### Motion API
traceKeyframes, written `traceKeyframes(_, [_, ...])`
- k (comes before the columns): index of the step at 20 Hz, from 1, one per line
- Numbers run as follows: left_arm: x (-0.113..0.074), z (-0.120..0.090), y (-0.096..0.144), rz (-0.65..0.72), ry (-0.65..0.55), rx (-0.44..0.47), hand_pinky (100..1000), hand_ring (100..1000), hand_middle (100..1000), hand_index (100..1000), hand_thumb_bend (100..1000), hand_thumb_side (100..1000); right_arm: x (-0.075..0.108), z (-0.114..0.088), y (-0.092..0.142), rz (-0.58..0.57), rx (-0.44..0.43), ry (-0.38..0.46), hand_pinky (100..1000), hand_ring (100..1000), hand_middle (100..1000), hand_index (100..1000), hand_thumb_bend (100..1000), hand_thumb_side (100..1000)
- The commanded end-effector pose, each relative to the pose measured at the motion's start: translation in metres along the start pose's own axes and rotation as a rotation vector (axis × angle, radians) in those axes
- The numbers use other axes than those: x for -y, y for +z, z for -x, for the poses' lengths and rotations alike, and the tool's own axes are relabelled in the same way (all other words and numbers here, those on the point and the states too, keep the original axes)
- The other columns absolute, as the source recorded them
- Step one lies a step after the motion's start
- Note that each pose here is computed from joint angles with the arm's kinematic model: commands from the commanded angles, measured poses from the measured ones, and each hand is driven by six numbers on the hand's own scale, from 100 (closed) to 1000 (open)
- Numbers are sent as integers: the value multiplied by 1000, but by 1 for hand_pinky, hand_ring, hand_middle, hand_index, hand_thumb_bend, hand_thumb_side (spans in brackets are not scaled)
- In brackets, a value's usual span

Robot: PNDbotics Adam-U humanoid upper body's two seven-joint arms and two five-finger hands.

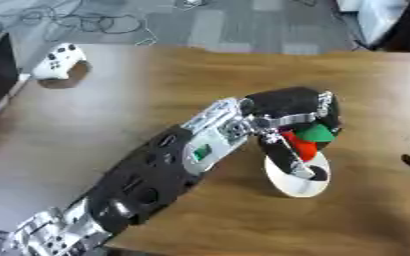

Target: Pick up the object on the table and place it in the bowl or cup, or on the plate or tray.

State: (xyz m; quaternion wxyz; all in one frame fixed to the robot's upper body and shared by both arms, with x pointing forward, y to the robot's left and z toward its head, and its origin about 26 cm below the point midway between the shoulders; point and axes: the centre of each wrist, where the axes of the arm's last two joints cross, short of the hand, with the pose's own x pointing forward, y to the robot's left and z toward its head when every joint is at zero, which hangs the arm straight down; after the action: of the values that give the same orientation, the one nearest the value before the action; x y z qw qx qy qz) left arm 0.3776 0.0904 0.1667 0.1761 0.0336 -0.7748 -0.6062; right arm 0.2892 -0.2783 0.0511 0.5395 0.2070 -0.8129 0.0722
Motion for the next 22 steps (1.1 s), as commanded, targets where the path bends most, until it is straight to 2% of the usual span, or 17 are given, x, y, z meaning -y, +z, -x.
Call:
traceKeyframes(1, [-9, -4, -6, -13, -10, 28, 100, 244, 236, 353, 486, 100, 1, -10, -5, -26, 23, 27, 872, 941, 935, 890, 100, 968])
traceKeyframes(4, [-10, -4, -6, -10, -7, 37, 122, 289, 262, 370, 513, 100, 1, -10, -5, -27, 23, 27, 872, 941, 934, 890, 100, 960])
traceKeyframes(5, [-10, -4, -6, -9, -7, 40, 174, 330, 290, 385, 562, 100, 1, -10, -5, -26, 23, 27, 872, 941, 934, 890, 100, 954])
traceKeyframes(6, [-10, -4, -6, -8, -5, 44, 145, 308, 277, 378, 545, 100, 1, -10, -5, -26, 23, 27, 872, 941, 934, 890, 100, 955])
traceKeyframes(7, [-11, -4, -5, -8, -5, 46, 306, 433, 346, 415, 597, 136, 1, -10, -5, -26, 23, 27, 872, 941, 933, 889, 100, 952])
traceKeyframes(8, [-11, -4, -5, -10, -4, 53, 355, 463, 381, 426, 621, 200, 1, -10, -5, -25, 22, 27, 872, 941, 933, 889, 100, 951])
traceKeyframes(9, [-11, -4, -4, -12, -2, 61, 469, 538, 465, 465, 702, 393, 1, -10, -4, -24, 21, 27, 872, 941, 933, 889, 100, 950])
traceKeyframes(10, [-11, -4, -4, -14, 0, 70, 458, 530, 457, 459, 691, 371, 1, -10, -4, -24, 20, 27, 872, 941, 933, 889, 100, 950])
traceKeyframes(11, [-11, -3, -3, -15, 1, 78, 554, 610, 541, 517, 797, 575, 1, -10, -4, -23, 19, 27, 873, 941, 933, 888, 100, 950])
traceKeyframes(12, [-11, -3, -3, -16, 2, 87, 561, 615, 548, 523, 806, 589, 1, -10, -4, -22, 19, 27, 873, 941, 933, 888, 100, 950])
traceKeyframes(13, [-11, -3, -3, -19, 2, 95, 610, 670, 619, 598, 876, 710, 1, -9, -4, -22, 19, 27, 873, 941, 933, 888, 100, 950])
traceKeyframes(14, [-12, -3, -2, -24, 3, 102, 607, 665, 612, 591, 871, 700, 1, -9, -4, -22, 18, 28, 873, 941, 933, 888, 100, 950])
traceKeyframes(15, [-12, -2, -2, -28, 4, 107, 642, 706, 669, 670, 907, 776, 1, -9, -4, -21, 18, 28, 873, 941, 932, 888, 100, 950])
traceKeyframes(17, [-12, -2, -2, -36, 7, 114, 646, 707, 679, 692, 901, 794, 1, -9, -3, -20, 17, 28, 873, 942, 932, 888, 100, 950])
traceKeyframes(20, [-12, -1, -1, -43, 9, 119, 625, 666, 653, 678, 882, 797, 1, -9, -3, -20, 16, 29, 873, 942, 932, 888, 100, 950])
traceKeyframes(22, [-14, 0, 2, -60, 5, 114, 574, 618, 613, 649, 853, 777, 1, -9, -3, -19, 16, 29, 873, 942, 932, 888, 100, 949])
